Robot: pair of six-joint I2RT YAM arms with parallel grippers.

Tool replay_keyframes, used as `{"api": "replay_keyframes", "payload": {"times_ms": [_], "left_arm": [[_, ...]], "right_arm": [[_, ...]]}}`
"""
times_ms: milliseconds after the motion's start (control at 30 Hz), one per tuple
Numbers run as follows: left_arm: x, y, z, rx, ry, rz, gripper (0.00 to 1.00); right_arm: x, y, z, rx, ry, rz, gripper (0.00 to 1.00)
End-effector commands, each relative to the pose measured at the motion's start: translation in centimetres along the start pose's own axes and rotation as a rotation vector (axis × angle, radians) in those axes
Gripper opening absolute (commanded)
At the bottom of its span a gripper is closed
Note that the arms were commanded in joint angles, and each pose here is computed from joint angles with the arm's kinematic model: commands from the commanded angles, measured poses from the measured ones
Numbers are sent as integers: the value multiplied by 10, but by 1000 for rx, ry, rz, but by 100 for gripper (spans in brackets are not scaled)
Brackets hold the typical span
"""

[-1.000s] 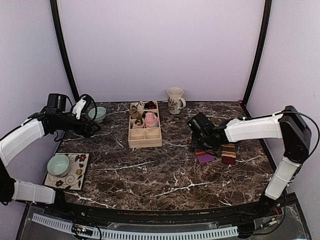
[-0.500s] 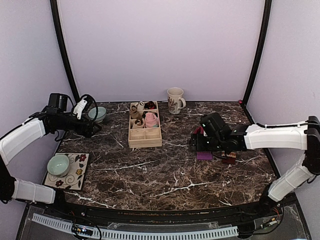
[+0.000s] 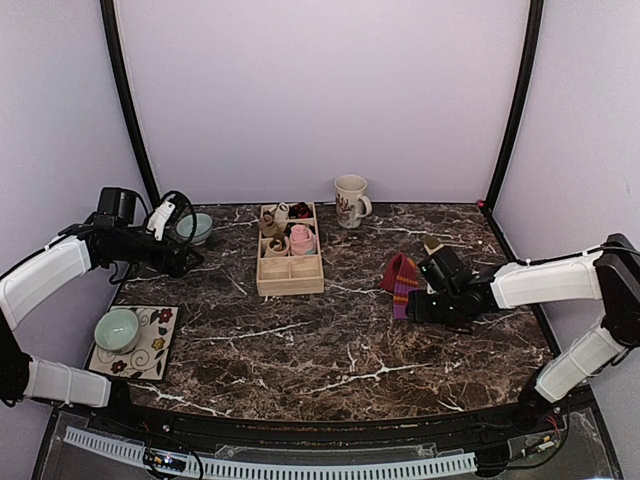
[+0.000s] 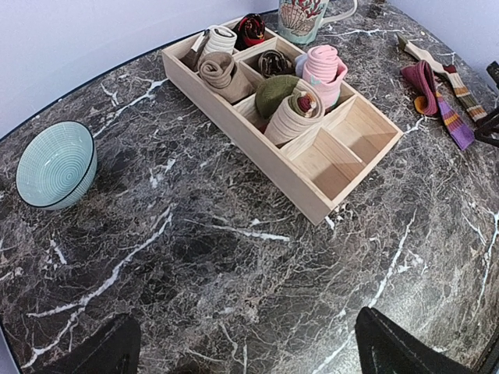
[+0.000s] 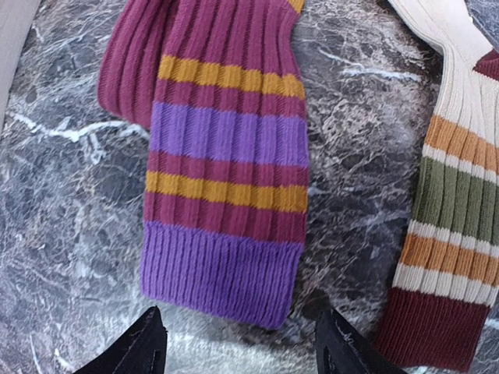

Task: Roll the socks
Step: Flatten out the sock at the center of the board.

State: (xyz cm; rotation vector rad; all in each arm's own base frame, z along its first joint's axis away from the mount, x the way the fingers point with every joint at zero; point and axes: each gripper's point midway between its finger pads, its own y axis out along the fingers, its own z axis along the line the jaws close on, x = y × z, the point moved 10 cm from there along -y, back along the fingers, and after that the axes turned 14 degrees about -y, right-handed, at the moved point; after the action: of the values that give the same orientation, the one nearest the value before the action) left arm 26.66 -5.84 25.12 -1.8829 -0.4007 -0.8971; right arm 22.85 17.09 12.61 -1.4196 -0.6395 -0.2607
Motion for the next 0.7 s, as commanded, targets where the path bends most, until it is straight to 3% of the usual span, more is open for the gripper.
{"api": "replay_keyframes", "payload": {"times_ms": [0,433,500,667], "left_arm": [[6,-6,-6,-27,9,-5,99],[6,-6,-5,-19,9,-7,99],[6,-6,-5,-18,7,-8,99],[5,-5,-4,-11,8,-6,99]], "right_arm": [[20,4,2,17,4,-53,64],[1,40,0,-52,-12,52,51],[0,41,0,-47,-8,53,45],[12,34,5,-19,5,24,13]]}}
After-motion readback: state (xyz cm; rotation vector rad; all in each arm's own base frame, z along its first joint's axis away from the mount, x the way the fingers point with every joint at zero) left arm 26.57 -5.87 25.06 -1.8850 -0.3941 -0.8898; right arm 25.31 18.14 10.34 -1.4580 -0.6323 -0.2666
